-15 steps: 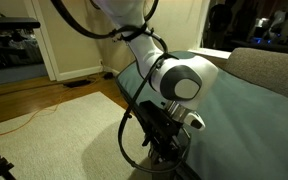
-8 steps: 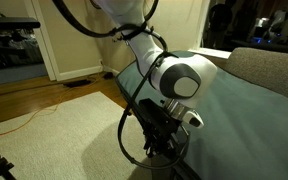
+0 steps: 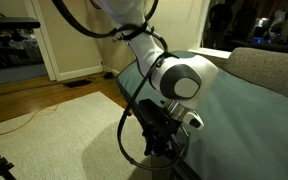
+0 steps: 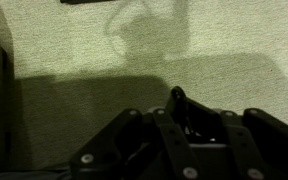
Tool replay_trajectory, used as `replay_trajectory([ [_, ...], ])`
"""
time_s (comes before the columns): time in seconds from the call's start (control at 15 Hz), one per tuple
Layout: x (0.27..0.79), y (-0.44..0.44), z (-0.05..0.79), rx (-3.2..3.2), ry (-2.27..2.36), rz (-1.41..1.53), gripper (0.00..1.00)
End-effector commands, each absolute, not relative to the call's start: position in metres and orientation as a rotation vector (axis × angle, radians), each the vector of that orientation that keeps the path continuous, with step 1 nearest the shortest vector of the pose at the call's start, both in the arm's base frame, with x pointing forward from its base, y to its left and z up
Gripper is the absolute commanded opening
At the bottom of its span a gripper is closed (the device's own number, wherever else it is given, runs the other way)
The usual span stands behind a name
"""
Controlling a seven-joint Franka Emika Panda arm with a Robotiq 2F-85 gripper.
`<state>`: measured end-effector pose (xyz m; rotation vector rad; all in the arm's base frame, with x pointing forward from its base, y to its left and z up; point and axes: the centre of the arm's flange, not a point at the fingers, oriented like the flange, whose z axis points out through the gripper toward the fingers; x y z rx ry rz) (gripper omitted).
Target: Pull the zipper to the left side
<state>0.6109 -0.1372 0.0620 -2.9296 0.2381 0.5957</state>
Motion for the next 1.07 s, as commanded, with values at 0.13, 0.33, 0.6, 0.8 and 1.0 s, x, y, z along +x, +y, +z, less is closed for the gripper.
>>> replay_trajectory([
  [0.13,0.601,-0.134,0.081,-2.931,0.285,0.555,0.05],
  [0.33,0.599,-0.123,0.087,-2.943,0.325,0.527,0.05],
  [0.6,0.597,-0.103,0.095,-2.968,0.369,0.508,0.05],
  [0.8,0.596,-0.091,0.099,-2.981,0.393,0.495,0.05],
  [1.0,0.594,-0.083,0.102,-2.993,0.413,0.485,0.05],
])
